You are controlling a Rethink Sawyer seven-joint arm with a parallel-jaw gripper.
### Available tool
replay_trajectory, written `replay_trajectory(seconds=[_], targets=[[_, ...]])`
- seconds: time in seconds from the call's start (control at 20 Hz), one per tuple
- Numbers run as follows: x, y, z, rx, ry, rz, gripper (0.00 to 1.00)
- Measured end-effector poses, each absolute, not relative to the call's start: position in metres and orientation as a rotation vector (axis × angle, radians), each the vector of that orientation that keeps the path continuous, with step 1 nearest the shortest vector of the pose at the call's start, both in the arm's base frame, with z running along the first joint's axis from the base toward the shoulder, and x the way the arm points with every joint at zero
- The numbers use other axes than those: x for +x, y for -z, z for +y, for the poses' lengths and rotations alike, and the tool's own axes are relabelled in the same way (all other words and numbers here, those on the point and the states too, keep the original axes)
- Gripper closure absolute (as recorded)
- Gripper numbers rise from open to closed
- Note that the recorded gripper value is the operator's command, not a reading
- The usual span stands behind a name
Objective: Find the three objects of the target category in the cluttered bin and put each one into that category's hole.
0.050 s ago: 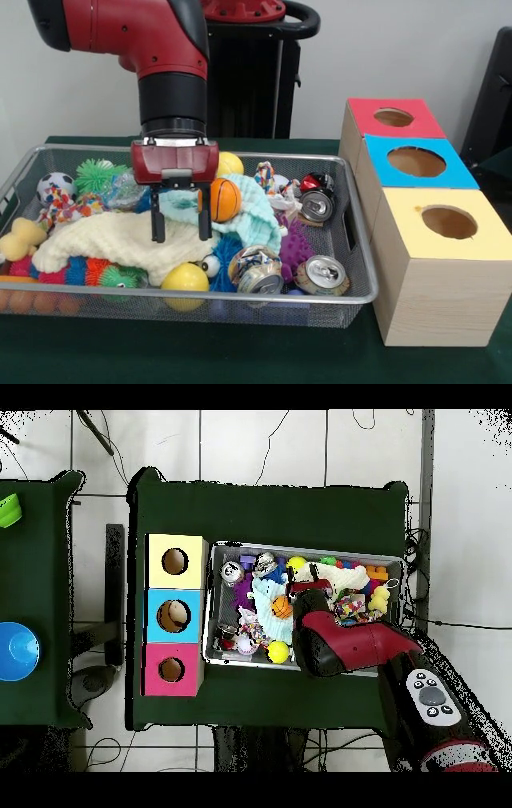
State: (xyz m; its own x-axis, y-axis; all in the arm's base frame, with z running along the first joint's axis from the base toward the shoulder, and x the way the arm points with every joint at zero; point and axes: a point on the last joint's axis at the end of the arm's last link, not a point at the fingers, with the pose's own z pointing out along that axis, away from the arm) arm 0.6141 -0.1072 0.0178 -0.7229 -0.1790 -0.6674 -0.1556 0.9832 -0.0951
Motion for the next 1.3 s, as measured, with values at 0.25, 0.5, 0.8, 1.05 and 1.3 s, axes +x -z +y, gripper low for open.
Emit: replay_trajectory(seconds=[0.25, 0.5, 0.8, 1.05, 1.3], targets=[[0.615, -0.018, -0.103, -0.224, 0.043, 2.395, 0.0], [0.616, -0.019, -0.105, -0.204, 0.047, 2.4, 0.0], [0.606, -0.003, -0.11, -0.176, 0.036, 2.429, 0.0], [0.592, 0.018, -0.12, -0.138, 0.022, 2.463, 0.0], [0.583, 0.034, -0.125, -0.118, 0.015, 2.478, 0.0]])
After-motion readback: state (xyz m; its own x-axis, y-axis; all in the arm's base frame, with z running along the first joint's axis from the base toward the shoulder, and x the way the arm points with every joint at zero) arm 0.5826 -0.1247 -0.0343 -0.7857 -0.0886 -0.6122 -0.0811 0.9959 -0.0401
